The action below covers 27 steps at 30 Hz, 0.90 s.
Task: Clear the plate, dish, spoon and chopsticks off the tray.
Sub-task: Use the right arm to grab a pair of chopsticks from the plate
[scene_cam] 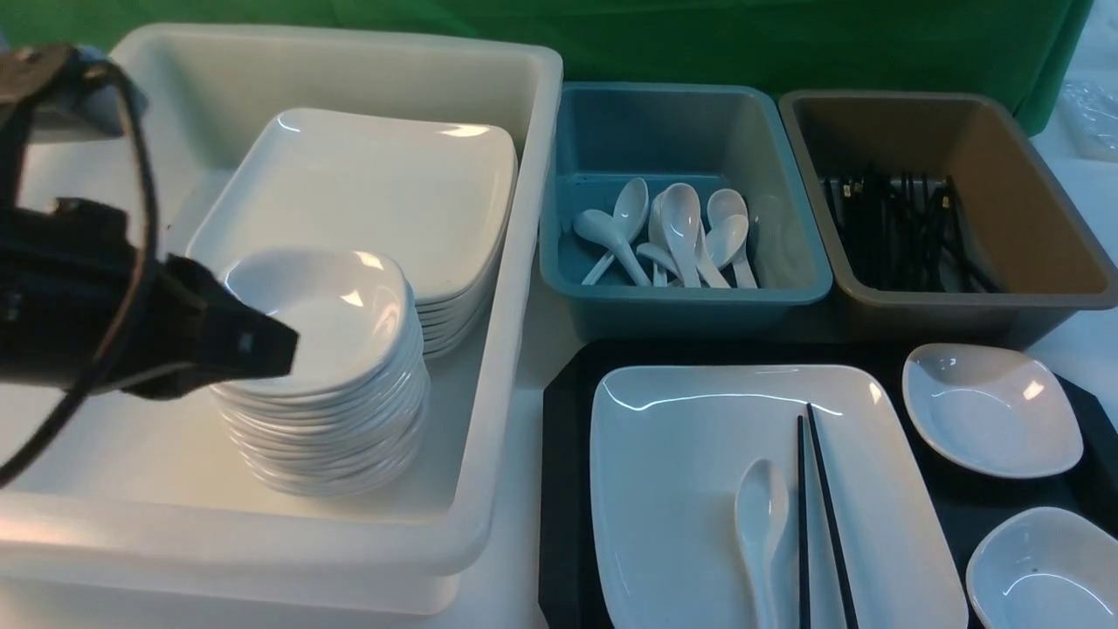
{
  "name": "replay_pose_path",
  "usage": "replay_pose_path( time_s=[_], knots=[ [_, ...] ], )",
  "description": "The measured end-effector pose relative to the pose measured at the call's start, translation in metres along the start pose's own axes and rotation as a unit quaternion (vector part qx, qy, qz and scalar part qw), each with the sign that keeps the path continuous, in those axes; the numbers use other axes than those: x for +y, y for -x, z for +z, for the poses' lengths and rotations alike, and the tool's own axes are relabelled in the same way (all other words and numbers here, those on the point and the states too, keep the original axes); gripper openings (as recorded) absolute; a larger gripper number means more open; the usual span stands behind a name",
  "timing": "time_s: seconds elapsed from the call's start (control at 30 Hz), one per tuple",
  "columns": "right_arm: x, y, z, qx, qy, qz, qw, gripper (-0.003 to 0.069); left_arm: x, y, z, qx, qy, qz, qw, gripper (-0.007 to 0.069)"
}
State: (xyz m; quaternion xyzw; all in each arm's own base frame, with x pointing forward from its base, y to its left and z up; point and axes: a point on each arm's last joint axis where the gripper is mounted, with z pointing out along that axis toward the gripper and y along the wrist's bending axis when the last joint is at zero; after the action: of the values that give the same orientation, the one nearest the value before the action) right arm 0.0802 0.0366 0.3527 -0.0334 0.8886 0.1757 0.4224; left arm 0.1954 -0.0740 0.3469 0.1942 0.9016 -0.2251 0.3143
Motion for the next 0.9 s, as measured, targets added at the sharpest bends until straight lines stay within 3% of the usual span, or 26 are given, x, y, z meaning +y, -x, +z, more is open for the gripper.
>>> replay_pose_path(
  time_s=[0.17,0.33,0.5,0.6,0.9],
  knots=[
    [0.019,0.016,0.043,0.13,-0.014,-0.062,0.99,0.0061,-0.035,0.013,0.028,0.058,-0.026,0.077,0.995,0.0001],
    [0.033,0.017,0.115,0.262,-0.049,-0.092,0.959,0.0244,-0.081,0.018,0.062,0.124,-0.038,0.17,0.977,0.0001],
    [0.035,0.011,0.166,0.332,-0.082,-0.086,0.936,0.0448,-0.105,0.016,0.08,0.152,-0.058,0.206,0.965,0.0001],
    [0.037,0.008,0.191,0.361,-0.096,-0.083,0.924,0.0517,-0.114,0.014,0.092,0.165,-0.065,0.234,0.956,0.0001],
    [0.034,-0.005,0.24,0.382,-0.123,-0.071,0.913,0.054,-0.114,0.011,0.111,0.181,-0.059,0.277,0.942,0.0001]
  ],
)
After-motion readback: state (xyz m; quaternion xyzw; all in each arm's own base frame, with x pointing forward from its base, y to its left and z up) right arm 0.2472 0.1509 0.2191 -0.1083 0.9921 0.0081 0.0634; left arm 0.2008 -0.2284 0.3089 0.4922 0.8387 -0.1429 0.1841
